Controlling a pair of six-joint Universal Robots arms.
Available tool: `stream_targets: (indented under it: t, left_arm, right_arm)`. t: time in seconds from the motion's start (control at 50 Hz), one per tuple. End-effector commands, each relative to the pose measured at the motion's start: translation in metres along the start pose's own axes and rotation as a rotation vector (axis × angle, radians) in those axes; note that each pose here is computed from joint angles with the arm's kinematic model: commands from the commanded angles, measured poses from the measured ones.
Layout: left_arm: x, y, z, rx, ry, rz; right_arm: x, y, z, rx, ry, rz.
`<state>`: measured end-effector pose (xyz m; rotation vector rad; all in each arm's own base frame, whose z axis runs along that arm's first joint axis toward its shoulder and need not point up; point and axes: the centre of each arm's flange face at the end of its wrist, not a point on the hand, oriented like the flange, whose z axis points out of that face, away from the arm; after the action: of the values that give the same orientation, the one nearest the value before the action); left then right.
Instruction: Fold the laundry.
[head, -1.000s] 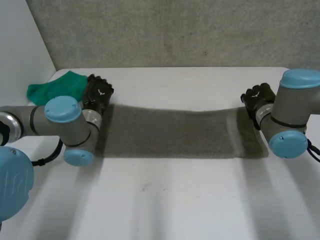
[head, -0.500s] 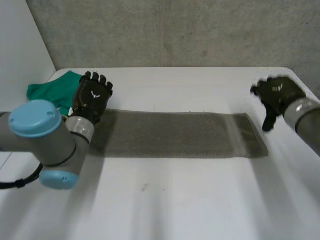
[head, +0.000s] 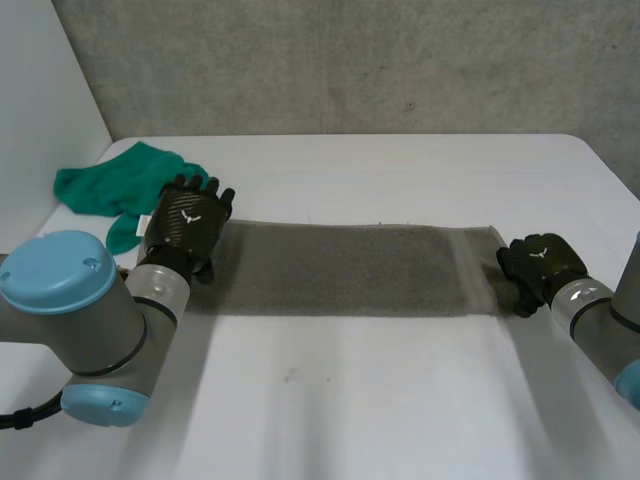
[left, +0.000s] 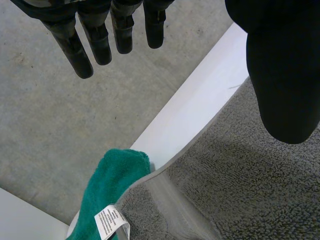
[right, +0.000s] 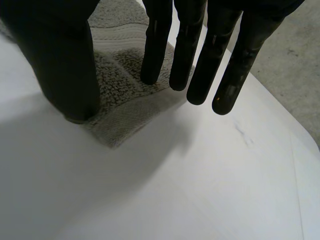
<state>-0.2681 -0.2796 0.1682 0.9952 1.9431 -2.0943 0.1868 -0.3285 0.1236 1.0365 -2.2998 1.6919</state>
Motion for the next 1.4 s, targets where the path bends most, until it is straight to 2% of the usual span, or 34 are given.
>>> stream_targets:
  t: [0.02,0.46,0.84,1.06,1.1,1.26,1.4]
  left_arm:
    - [0.000,0.000,0.000,-0.001,-0.001,0.001]
    - [-0.003,0.001,0.001,-0.004,-0.008,0.001]
    - [-0.003,0.001,0.001,-0.004,-0.008,0.001]
    - [-0.004,0.001,0.002,-0.005,-0.013,0.001]
    - [-0.004,0.001,0.002,-0.004,-0.014,0.001]
    - [-0.007,-0.001,0.001,-0.002,-0.022,0.000]
    - [-0.009,-0.003,0.001,-0.001,-0.026,-0.001]
  right_arm:
    - [-0.001,0.000,0.003,0.015,-0.009,-0.002]
    - [0.008,-0.001,-0.003,-0.006,-0.009,0.021]
    - [0.000,0.010,0.010,-0.020,-0.043,0.029]
    - [0.013,0.005,0.012,-0.003,0.007,0.022]
    - [0.019,0.003,0.012,0.002,0.024,0.022]
    - [0.097,0.015,0.006,-0.028,0.217,0.036]
    - [0.149,0.027,0.006,-0.079,0.342,-0.130]
